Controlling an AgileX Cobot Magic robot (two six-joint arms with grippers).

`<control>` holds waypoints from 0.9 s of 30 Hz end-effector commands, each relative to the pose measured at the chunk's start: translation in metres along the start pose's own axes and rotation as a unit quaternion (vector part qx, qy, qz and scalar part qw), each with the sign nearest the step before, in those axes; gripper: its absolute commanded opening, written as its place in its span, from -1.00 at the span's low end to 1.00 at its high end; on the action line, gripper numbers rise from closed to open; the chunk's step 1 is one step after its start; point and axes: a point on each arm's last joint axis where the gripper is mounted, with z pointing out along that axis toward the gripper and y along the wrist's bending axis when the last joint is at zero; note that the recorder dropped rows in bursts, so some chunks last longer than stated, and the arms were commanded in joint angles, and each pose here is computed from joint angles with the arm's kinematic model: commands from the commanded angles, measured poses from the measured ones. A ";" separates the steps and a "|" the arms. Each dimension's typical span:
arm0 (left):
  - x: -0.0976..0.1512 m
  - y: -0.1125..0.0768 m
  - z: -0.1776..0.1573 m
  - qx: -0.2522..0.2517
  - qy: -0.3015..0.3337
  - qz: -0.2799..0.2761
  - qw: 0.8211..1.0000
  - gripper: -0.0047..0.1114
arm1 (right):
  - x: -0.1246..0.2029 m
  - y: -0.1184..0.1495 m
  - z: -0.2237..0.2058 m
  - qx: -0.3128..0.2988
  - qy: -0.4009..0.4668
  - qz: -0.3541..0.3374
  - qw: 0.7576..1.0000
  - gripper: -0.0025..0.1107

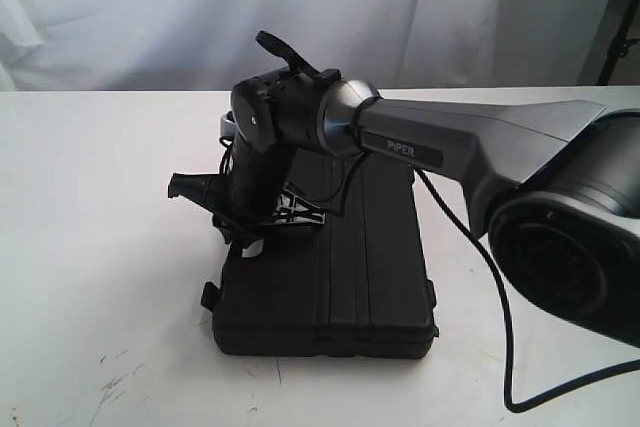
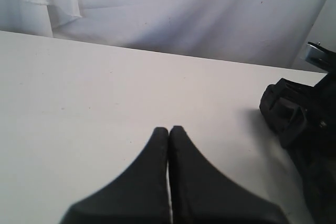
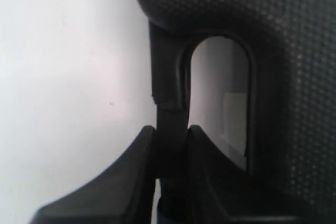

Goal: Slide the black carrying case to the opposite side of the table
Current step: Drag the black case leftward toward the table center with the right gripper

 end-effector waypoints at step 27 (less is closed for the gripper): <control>0.000 0.000 0.000 0.000 -0.005 0.002 1.000 -0.92 | -0.012 0.002 -0.019 -0.007 -0.007 -0.007 1.000 -0.24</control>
